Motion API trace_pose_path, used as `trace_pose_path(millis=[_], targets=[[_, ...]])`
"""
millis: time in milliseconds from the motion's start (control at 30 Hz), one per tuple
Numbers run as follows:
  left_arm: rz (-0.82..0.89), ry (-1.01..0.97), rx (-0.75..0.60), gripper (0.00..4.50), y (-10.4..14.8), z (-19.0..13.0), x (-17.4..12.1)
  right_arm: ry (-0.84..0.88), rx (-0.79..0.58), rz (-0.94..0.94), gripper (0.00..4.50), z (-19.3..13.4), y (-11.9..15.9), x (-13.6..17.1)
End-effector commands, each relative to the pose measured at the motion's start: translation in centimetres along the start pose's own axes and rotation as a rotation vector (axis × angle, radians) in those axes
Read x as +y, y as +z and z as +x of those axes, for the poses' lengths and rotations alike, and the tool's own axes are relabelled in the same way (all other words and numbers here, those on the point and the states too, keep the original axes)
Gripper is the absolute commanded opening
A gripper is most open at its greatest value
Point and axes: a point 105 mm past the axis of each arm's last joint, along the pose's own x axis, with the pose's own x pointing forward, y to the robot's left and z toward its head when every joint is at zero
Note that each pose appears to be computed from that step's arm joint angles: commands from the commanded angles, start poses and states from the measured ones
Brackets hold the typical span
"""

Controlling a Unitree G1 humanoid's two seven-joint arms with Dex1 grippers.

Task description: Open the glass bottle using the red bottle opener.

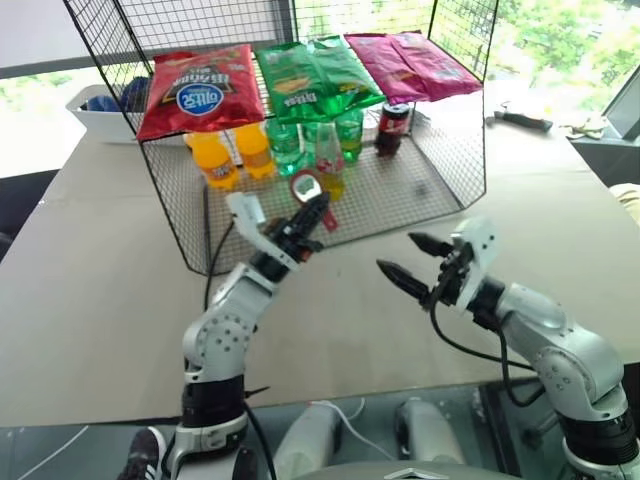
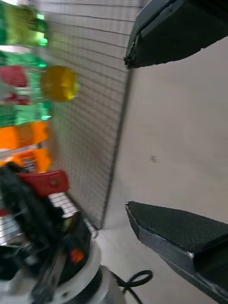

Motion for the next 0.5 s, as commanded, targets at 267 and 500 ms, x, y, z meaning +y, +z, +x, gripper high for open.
trace_pose_path(millis=[267, 500], targets=[[-0.270, -0.305, 0.131, 0.03, -2.2, 1.1, -3.7, 0.299, 0.065, 0.219, 4.50, 0.1, 3.0, 3.4], [-0.306, -0.352, 0.178, 0.03, -3.1, 0.6, -4.1, 0.374, 0.062, 0.292, 4.50, 0.0, 4.5, 3.9]])
